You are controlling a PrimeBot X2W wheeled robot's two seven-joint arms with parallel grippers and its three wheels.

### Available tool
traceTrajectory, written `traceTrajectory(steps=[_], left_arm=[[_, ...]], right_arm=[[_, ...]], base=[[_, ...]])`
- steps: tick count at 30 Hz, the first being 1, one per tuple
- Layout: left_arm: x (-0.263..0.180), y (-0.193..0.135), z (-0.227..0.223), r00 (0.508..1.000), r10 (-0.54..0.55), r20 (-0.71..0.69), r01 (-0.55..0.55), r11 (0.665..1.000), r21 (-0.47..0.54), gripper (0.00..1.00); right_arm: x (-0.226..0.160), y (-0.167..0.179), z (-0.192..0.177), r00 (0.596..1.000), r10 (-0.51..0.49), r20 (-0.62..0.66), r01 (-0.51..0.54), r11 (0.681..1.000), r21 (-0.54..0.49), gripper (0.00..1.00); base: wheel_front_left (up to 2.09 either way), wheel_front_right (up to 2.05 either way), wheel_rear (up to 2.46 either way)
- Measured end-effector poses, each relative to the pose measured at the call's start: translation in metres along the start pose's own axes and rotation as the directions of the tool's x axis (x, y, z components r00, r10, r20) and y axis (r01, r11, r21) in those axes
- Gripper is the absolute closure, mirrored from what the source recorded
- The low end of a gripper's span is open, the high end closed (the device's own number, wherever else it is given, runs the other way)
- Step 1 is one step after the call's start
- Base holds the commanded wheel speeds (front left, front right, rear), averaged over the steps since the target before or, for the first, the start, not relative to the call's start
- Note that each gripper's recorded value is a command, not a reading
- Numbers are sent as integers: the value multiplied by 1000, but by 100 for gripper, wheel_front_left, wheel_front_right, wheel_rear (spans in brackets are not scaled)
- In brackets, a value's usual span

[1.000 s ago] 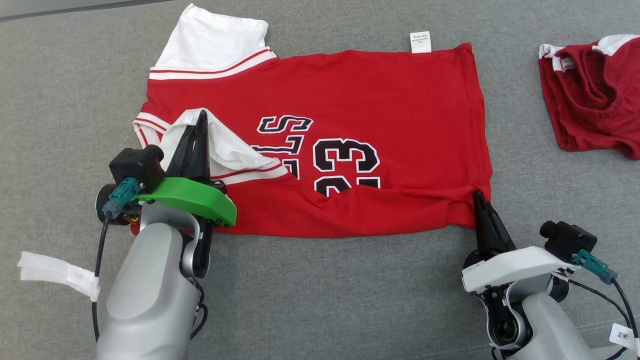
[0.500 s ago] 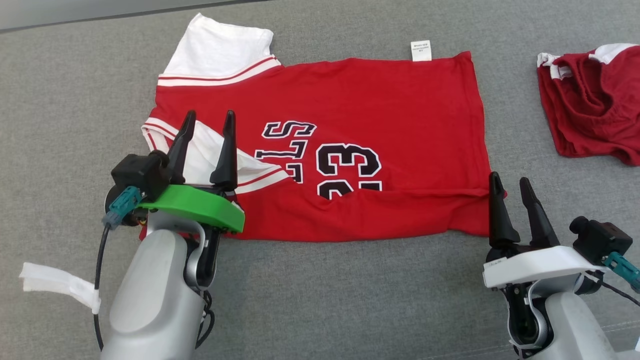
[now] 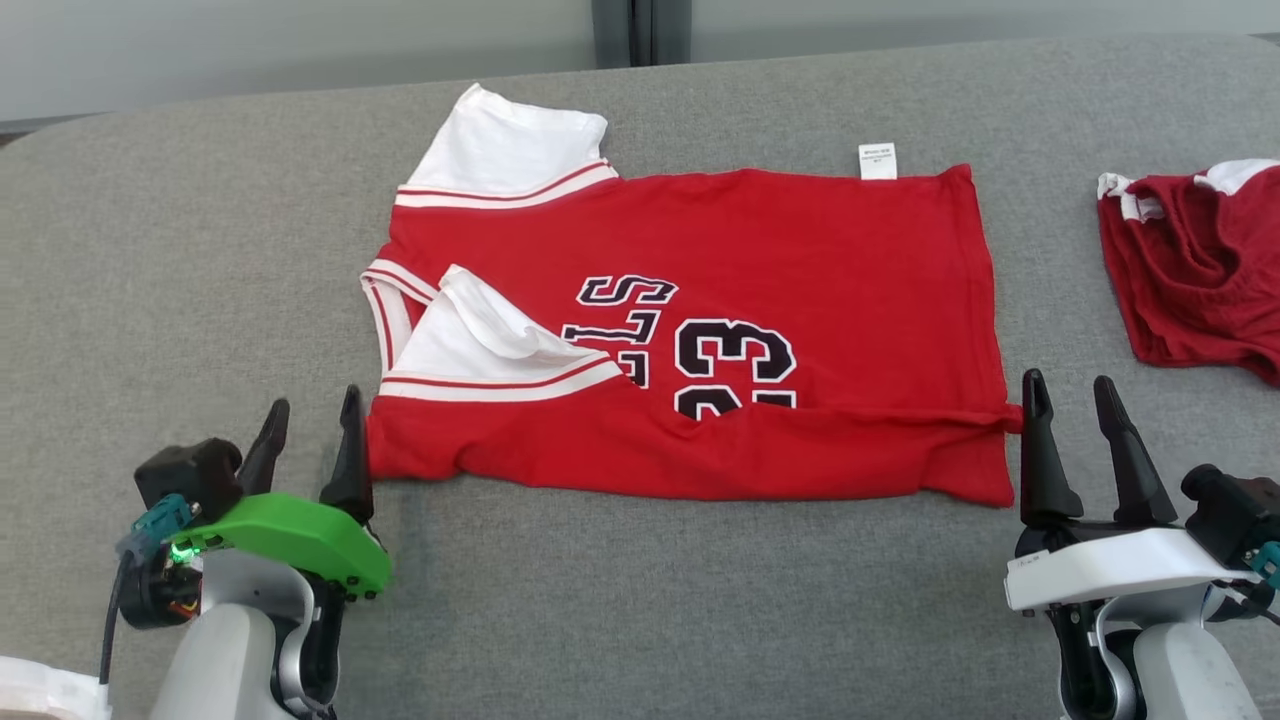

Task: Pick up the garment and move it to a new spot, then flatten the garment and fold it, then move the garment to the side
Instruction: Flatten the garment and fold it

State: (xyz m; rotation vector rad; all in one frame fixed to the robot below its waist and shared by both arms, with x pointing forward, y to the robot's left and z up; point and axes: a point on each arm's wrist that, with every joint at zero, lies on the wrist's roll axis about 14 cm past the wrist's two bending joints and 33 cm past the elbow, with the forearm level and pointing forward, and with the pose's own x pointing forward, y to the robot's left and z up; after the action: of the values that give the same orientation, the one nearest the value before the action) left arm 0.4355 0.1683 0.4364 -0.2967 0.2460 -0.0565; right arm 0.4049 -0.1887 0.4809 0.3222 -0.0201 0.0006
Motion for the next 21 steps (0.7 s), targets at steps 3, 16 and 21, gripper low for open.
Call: traceTrajectory(steps=[3,16,21], left_arm=[[-10,4,-11,997,15,-72,-17,999,-38,0],[-17,4,-51,961,63,-271,-116,975,-187,0],[-16,-2,-60,952,50,-303,-120,969,-217,74]], right_arm=[[1,7,3,1000,22,3,-22,1000,3,0],[-7,1,-2,1000,3,-21,-3,1000,-2,0],[-11,-5,-9,998,-17,-58,16,1000,-10,0]], base=[[0,0,0],[0,0,0],[0,0,0]])
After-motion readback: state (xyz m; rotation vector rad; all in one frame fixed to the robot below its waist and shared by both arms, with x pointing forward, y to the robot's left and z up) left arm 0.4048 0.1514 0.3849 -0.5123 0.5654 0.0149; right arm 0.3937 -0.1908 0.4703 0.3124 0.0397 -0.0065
